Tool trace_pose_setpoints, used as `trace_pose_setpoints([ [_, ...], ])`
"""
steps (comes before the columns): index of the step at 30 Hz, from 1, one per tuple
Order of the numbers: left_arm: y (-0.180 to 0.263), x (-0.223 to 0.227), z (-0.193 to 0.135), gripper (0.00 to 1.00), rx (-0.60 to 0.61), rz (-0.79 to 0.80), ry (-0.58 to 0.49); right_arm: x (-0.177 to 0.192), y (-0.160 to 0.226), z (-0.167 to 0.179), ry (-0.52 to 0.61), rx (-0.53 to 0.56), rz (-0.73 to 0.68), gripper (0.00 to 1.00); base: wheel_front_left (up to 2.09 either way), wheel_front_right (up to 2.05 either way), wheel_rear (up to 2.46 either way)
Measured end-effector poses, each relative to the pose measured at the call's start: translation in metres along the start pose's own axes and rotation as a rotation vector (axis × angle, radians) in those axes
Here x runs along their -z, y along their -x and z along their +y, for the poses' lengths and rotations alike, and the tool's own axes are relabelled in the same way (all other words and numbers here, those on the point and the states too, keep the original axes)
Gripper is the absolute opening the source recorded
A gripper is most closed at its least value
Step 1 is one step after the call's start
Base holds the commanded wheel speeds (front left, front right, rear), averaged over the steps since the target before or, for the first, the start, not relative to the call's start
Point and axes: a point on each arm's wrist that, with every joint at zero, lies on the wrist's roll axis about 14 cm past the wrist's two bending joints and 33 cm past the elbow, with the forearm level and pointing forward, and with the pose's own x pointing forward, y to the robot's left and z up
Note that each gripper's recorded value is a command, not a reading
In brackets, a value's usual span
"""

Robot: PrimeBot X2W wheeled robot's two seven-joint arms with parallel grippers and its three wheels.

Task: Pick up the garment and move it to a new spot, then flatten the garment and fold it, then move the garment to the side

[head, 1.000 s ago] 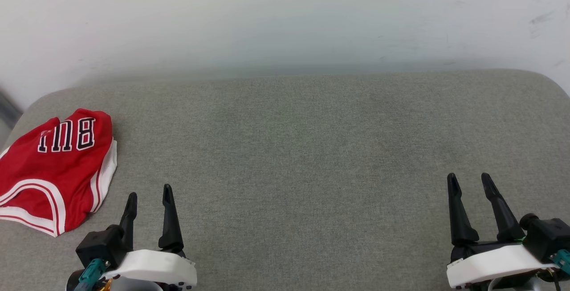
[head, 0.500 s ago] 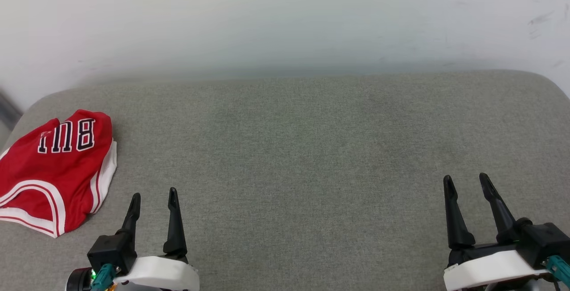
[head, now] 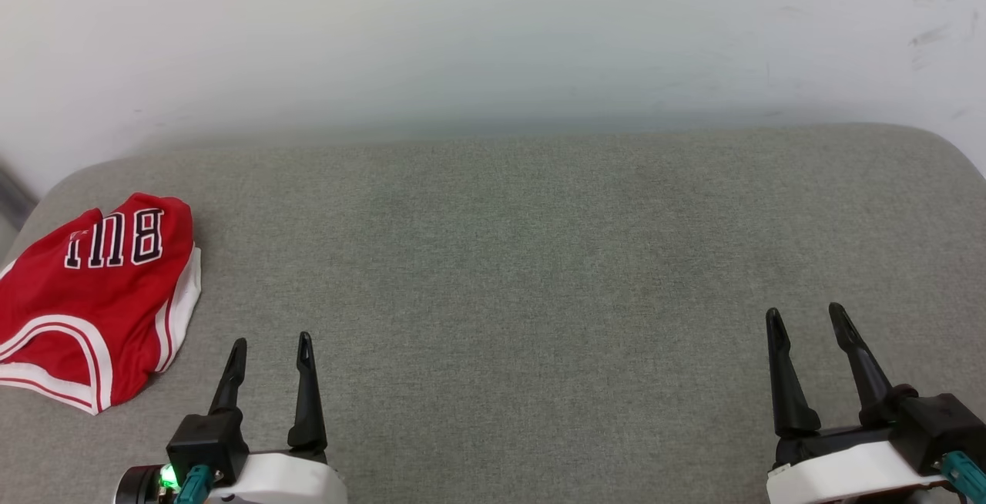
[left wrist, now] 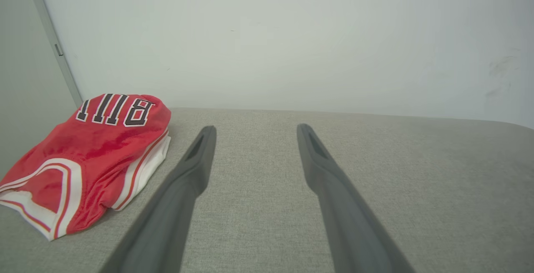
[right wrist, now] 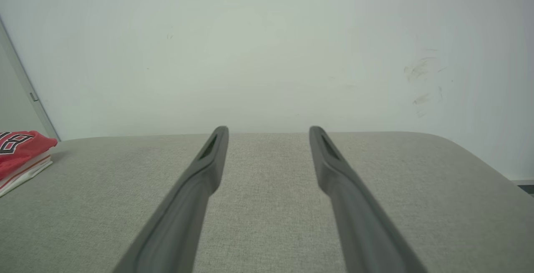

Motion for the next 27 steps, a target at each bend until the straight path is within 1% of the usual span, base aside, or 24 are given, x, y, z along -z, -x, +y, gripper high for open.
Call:
trace_pose_setpoints([
  [7, 0.001, 0.001, -0.001, 1.00, 0.004, 0.000, -0.020, 0.004, 0.001, 0.000, -0.001, 0.001, 0.010, 1.00, 0.00, 0.00, 0.00],
  [15, 0.004, 0.001, 0.009, 1.00, -0.028, 0.003, -0.018, 0.007, -0.001, 0.002, -0.016, -0.006, 0.015, 1.00, 0.00, 0.00, 0.00],
  [21, 0.011, -0.001, 0.025, 1.00, -0.081, 0.000, -0.028, 0.008, -0.011, 0.018, -0.025, -0.057, 0.013, 1.00, 0.00, 0.00, 0.00],
  [24, 0.017, -0.003, 0.040, 1.00, -0.132, -0.003, -0.009, 0.010, -0.017, 0.031, -0.026, -0.098, 0.015, 1.00, 0.00, 0.00, 0.00],
  [27, 0.025, -0.005, 0.053, 1.00, -0.176, -0.008, -0.020, 0.014, -0.021, 0.046, -0.023, -0.145, 0.027, 1.00, 0.00, 0.00, 0.00],
])
